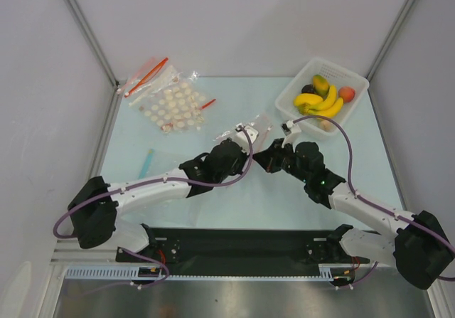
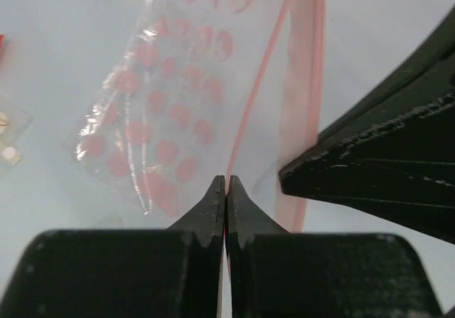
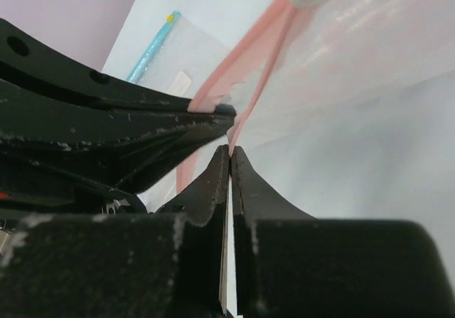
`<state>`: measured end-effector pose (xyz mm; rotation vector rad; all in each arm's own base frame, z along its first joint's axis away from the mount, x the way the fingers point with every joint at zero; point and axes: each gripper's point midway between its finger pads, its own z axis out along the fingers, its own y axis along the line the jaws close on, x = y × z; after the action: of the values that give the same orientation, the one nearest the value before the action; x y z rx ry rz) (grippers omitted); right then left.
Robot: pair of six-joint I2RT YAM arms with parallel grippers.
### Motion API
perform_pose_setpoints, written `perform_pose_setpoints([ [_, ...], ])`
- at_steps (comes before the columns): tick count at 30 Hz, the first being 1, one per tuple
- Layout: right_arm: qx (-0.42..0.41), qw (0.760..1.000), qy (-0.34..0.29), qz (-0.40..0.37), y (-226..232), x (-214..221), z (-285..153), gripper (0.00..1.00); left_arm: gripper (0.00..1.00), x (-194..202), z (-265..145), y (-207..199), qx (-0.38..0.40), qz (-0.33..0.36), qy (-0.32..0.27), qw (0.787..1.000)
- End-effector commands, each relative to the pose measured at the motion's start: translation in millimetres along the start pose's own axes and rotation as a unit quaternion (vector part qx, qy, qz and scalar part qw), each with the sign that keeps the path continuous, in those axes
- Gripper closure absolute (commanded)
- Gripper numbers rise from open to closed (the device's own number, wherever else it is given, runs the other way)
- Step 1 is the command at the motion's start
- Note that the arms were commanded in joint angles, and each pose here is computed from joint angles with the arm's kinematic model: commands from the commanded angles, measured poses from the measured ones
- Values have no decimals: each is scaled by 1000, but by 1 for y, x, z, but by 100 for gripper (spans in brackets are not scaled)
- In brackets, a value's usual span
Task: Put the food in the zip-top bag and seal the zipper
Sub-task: Open the zipper of the food storage bag at the center of the board.
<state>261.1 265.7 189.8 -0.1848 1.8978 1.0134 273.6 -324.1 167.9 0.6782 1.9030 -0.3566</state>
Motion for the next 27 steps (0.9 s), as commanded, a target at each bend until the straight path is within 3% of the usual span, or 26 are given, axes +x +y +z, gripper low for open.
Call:
perform_pose_setpoints([
  [1, 2, 1000, -21, 3, 1, -13, 3, 100, 100, -22, -13, 24, -68, -1, -12, 998],
  [12, 49, 997, -11, 56, -37, -9, 7, 100, 100, -55, -89, 87, -263, 15, -38, 964],
  [17, 17, 999, -4, 50, -27, -7, 12, 95, 100, -65, -111, 79, -291, 52, -51, 954],
  [21, -11, 999, 18, 46, -21, 2, 19, 79, 100, -55, -84, 54, -250, 77, -29, 965],
  [25, -13, 998, 32, 46, -22, 8, 23, 56, 100, -39, -50, 31, -224, 102, 11, 969],
  [27, -7, 998, 36, 45, -24, 11, 26, 53, 100, -38, -42, 26, -223, 104, 21, 969],
])
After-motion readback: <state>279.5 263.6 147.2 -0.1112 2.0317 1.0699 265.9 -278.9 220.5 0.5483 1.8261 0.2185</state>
